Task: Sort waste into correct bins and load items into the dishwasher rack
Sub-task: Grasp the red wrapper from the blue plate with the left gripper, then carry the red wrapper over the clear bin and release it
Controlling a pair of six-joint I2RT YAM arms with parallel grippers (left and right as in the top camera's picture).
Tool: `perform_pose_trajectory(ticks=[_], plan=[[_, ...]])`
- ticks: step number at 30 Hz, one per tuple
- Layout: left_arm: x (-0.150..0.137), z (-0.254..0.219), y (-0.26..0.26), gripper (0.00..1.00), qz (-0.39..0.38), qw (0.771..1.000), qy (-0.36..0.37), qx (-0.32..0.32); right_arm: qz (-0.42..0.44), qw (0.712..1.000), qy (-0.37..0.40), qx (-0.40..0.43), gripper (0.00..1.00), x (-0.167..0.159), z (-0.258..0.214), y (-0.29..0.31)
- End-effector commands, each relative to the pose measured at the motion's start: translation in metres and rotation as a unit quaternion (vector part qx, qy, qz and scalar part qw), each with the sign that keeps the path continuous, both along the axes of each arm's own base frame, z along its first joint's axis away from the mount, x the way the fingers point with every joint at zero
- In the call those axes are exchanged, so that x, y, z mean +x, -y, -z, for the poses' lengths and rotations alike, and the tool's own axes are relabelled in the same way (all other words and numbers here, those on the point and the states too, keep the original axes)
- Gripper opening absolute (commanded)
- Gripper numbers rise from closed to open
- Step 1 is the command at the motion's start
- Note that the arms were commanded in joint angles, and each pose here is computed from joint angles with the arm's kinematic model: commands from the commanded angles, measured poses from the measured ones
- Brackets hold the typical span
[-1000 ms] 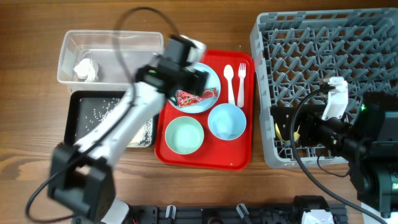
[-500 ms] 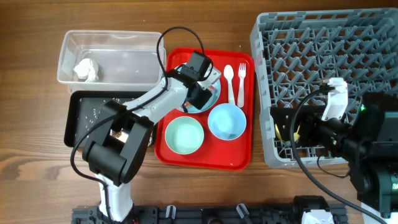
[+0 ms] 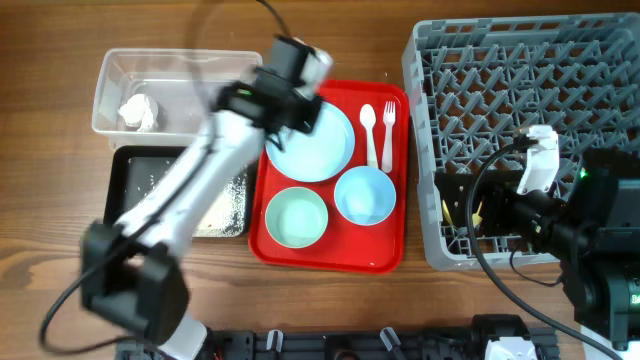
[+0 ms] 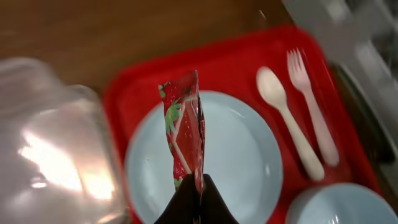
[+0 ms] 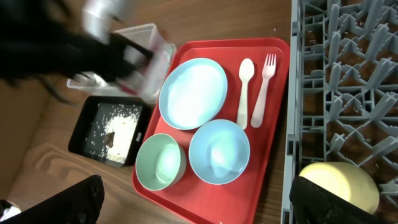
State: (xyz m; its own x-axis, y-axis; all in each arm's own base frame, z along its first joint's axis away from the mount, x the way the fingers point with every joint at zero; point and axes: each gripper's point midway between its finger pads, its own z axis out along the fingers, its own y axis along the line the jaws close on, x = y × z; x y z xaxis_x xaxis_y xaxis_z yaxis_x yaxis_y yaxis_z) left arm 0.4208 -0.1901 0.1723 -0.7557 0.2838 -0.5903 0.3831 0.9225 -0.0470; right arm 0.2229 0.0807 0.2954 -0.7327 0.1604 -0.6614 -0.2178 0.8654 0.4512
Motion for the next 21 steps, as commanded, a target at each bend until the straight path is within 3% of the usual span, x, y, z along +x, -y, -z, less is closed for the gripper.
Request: perform_pose_trajectory(ticks=[1,3,5,6,7,8,14,18,21], plan=[[0.036,0.005,-0.076,0.04,-0.147,0.989,-0.007,-0.035,-0.002,1.000,0.014,-0.008,0.97,0.001,-0.006,0.001],[0.050,0.009,-0.113,0.06,-0.214,0.975,-0.007,-0.057,-0.002,1.000,0.016,-0.008,0.97,0.001,-0.006,0.001],[0.055,0.017,-0.130,0.15,-0.243,0.967,-0.021,-0.081,-0.002,1.000,0.016,-0.008,0.97,0.001,-0.006,0.001],[0.055,0.022,-0.131,0.35,-0.241,0.966,-0.031,-0.089,-0.002,1.000,0.016,-0.008,0.97,0.001,-0.006,0.001],[0.056,0.027,-0.135,0.71,-0.245,0.965,-0.037,-0.088,-0.002,1.000,0.016,-0.008,0.97,0.001,-0.006,0.001],[0.056,0.030,-0.138,0.81,-0.245,0.966,-0.037,-0.081,-0.002,1.000,0.016,-0.008,0.97,0.001,-0.006,0.001],[0.040,-0.029,-0.128,0.84,-0.223,0.968,-0.013,-0.119,-0.003,1.000,0.016,-0.009,0.97,0.001,-0.006,0.001],[-0.010,-0.090,-0.121,0.83,-0.202,0.969,0.005,-0.141,-0.010,1.000,0.024,-0.017,0.97,0.002,-0.007,0.001],[-0.046,-0.121,-0.119,0.89,-0.193,0.970,0.020,-0.145,-0.010,0.999,0.028,-0.017,0.97,0.003,-0.008,0.001]])
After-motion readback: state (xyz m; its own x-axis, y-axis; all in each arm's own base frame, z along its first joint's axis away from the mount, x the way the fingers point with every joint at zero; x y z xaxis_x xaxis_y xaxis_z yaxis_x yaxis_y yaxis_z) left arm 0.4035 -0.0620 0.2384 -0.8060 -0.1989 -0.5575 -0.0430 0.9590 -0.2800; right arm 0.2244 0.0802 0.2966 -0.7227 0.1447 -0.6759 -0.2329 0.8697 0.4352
